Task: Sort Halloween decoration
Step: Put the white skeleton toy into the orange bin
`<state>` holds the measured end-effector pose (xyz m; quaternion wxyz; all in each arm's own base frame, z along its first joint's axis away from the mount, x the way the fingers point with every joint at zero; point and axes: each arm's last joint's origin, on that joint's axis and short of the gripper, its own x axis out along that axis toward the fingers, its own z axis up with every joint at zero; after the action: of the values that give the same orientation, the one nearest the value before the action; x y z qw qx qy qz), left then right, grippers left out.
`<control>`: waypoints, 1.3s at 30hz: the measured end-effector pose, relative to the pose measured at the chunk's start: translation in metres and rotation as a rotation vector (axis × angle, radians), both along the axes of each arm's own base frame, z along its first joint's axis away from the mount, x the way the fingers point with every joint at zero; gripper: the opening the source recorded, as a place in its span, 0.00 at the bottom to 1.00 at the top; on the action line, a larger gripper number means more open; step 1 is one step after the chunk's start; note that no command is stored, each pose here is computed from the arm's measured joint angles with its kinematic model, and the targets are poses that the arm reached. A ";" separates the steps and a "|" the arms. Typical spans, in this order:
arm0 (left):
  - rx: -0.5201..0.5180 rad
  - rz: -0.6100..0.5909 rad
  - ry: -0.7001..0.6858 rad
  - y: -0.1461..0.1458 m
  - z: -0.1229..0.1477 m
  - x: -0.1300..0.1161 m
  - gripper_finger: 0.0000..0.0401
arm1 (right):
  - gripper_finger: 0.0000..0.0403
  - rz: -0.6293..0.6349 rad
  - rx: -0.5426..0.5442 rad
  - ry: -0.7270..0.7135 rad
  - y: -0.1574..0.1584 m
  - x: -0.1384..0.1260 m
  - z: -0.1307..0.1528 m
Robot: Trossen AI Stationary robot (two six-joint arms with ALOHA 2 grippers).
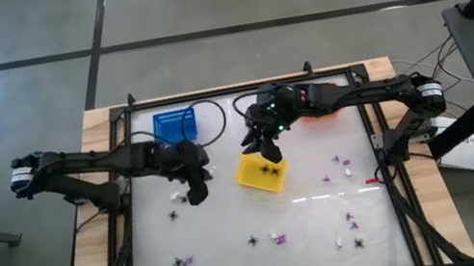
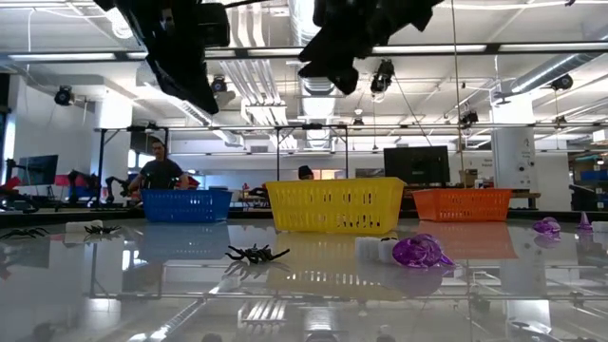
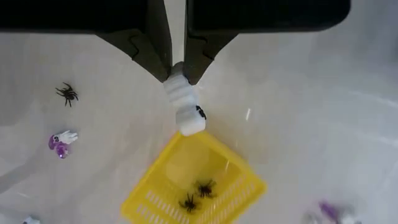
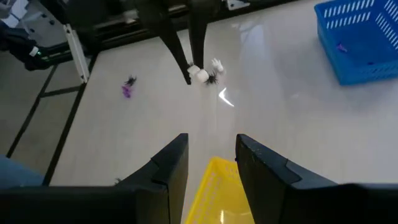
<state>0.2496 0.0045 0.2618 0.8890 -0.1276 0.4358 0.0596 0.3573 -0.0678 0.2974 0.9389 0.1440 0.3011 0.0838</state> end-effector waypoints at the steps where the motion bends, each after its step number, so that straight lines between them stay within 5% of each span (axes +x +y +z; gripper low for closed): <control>1: 0.007 -0.019 -0.006 0.002 0.001 0.000 0.00 | 0.31 -0.004 0.010 0.001 0.000 0.004 -0.004; 15: 0.071 -0.226 -0.036 0.020 0.005 0.000 0.00 | 0.33 -0.055 0.129 -0.088 0.006 0.043 -0.033; 39: 0.117 -0.278 -0.085 0.029 0.007 0.002 0.00 | 0.33 -0.130 0.070 -0.165 0.011 0.051 -0.030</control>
<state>0.2516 0.0335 0.2690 0.9122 -0.0163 0.4071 -0.0441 0.4084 -0.0572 0.2675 0.9584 0.1888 0.2095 0.0446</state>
